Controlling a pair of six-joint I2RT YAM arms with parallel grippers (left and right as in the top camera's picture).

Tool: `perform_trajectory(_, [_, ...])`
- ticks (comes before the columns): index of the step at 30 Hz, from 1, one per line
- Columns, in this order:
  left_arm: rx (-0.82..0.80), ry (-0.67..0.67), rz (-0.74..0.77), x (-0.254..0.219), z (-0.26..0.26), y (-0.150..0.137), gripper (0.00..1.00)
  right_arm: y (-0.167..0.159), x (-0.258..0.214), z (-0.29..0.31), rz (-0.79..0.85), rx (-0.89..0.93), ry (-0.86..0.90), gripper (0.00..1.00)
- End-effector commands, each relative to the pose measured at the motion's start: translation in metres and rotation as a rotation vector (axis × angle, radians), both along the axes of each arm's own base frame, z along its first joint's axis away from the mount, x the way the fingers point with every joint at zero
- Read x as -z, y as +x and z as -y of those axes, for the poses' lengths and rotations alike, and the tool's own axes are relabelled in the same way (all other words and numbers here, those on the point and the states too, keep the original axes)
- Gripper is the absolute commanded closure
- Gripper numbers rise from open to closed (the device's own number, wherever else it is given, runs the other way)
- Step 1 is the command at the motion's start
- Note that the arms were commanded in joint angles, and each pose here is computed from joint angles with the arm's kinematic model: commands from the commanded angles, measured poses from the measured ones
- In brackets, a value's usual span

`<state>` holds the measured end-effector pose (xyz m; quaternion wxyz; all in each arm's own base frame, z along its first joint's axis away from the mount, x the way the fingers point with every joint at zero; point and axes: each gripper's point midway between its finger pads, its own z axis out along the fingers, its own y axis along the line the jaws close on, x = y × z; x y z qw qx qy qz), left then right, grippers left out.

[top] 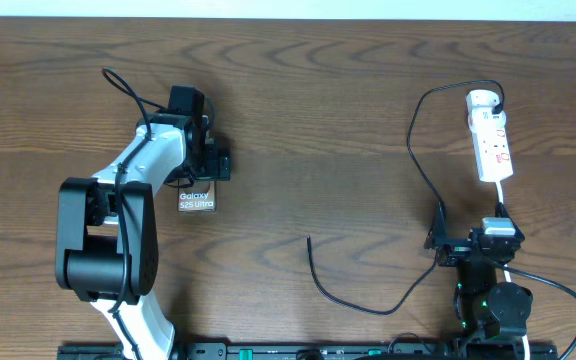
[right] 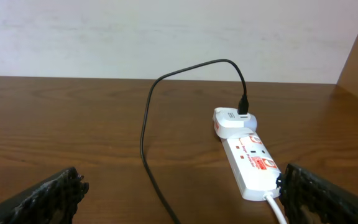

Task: Plug charger to phone and switch on socket
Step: 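Lower the left gripper and grasp the phone's top edge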

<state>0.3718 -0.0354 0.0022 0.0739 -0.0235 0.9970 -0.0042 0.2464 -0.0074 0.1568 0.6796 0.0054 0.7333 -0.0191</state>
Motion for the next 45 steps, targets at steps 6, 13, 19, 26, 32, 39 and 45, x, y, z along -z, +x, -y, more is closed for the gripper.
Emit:
perform_trajectory(6, [-0.012,0.023,-0.037,0.0135,-0.005,-0.01,0.02,-0.0002,0.0005,-0.0023,-0.001,-0.011,-0.012,0.01])
perform_trajectory(13, [-0.012,0.023,-0.037,0.0138,-0.0051,-0.0102,0.02,-0.0002,0.0005,-0.0023,-0.001,-0.011,-0.012,0.01])
perform_trajectory(19, [-0.011,0.023,-0.037,0.0138,-0.0051,-0.0102,0.02,-0.0002,0.0005,-0.0023,-0.001,-0.011,-0.012,0.01])
perform_trajectory(26, [-0.012,0.023,-0.037,0.0138,-0.0052,-0.0103,0.01,-0.0002,0.0005,-0.0023,-0.001,-0.011,-0.012,0.01])
perform_trajectory(32, [-0.012,0.023,-0.037,0.0138,-0.0052,-0.0103,0.09,-0.0002,0.0005,-0.0023,-0.001,-0.011,-0.012,0.01])
perform_trajectory(39, [-0.012,0.023,-0.037,0.0138,-0.0052,-0.0103,0.16,-0.0002,0.0005,-0.0022,-0.001,-0.01,-0.012,0.01])
perform_trajectory(45, [-0.008,0.023,-0.037,0.0138,-0.0052,-0.0103,0.22,-0.0002,0.0005,-0.0023,-0.001,-0.011,-0.012,0.01])
